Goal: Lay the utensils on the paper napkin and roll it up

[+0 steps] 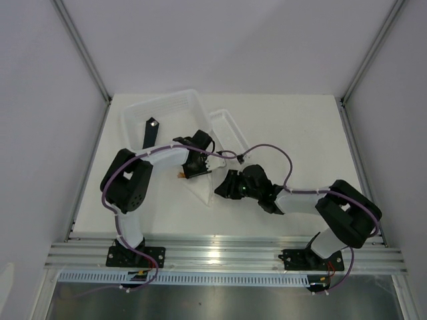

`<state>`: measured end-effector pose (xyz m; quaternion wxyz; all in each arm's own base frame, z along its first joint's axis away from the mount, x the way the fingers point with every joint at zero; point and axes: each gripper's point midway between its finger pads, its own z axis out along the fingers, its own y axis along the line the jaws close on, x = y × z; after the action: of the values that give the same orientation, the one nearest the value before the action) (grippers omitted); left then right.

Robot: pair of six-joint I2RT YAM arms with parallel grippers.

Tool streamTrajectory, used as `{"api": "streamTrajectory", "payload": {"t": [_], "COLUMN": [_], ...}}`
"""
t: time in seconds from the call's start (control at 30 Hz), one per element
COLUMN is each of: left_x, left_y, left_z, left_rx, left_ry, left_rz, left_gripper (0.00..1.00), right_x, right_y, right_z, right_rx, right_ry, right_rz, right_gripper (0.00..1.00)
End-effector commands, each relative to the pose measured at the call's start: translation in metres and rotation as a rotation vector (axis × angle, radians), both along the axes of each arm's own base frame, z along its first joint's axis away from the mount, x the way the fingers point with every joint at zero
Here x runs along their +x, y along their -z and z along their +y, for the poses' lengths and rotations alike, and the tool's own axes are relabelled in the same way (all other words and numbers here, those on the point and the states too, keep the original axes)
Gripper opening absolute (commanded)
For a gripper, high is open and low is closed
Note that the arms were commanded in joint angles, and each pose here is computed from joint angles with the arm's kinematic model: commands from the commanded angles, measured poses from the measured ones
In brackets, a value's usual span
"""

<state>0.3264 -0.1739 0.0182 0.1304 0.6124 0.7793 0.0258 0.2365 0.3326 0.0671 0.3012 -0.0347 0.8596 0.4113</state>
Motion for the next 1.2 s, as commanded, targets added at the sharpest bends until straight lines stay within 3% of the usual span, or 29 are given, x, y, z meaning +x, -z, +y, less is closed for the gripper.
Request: {"api": "streamTrajectory", "payload": {"t": [0.0, 0.17, 0.67, 1.0, 1.17], "left_x": [0.009, 0.010, 0.009, 0.009, 0.010], "left_y": [-0.006, -0.006, -0.004, -0.004, -0.005], "left_z": [-0.006, -0.006, -0.006, -0.006, -0.006], "left_rx": [-0.003, 0.001, 0.003, 0.003, 0.006], "left_ry": [-0.025, -0.030, -0.029, -0.027, -0.026], "left_rz": [-0.029, -0.028, -0.026, -0.026, -0.026], "left_gripper": [0.34, 0.34, 0.34, 0.33, 0.33], "right_x": [-0.004, 0.003, 0.012, 0.018, 0.017], "right_y": [-0.019, -0.008, 0.005, -0.021, -0.003], "right_z": [0.003, 0.014, 0.032, 0.031, 0.036], "right_rx": [0.008, 0.015, 0.042, 0.074, 0.059], "right_ry": [-0.035, -0.037, -0.047, 0.002, 0.010], "right_rz": [-0.102, -0.070, -0.044, -0.077, -0.016], "right_gripper": [0.42, 0.48, 0.45, 0.45, 0.46]}}
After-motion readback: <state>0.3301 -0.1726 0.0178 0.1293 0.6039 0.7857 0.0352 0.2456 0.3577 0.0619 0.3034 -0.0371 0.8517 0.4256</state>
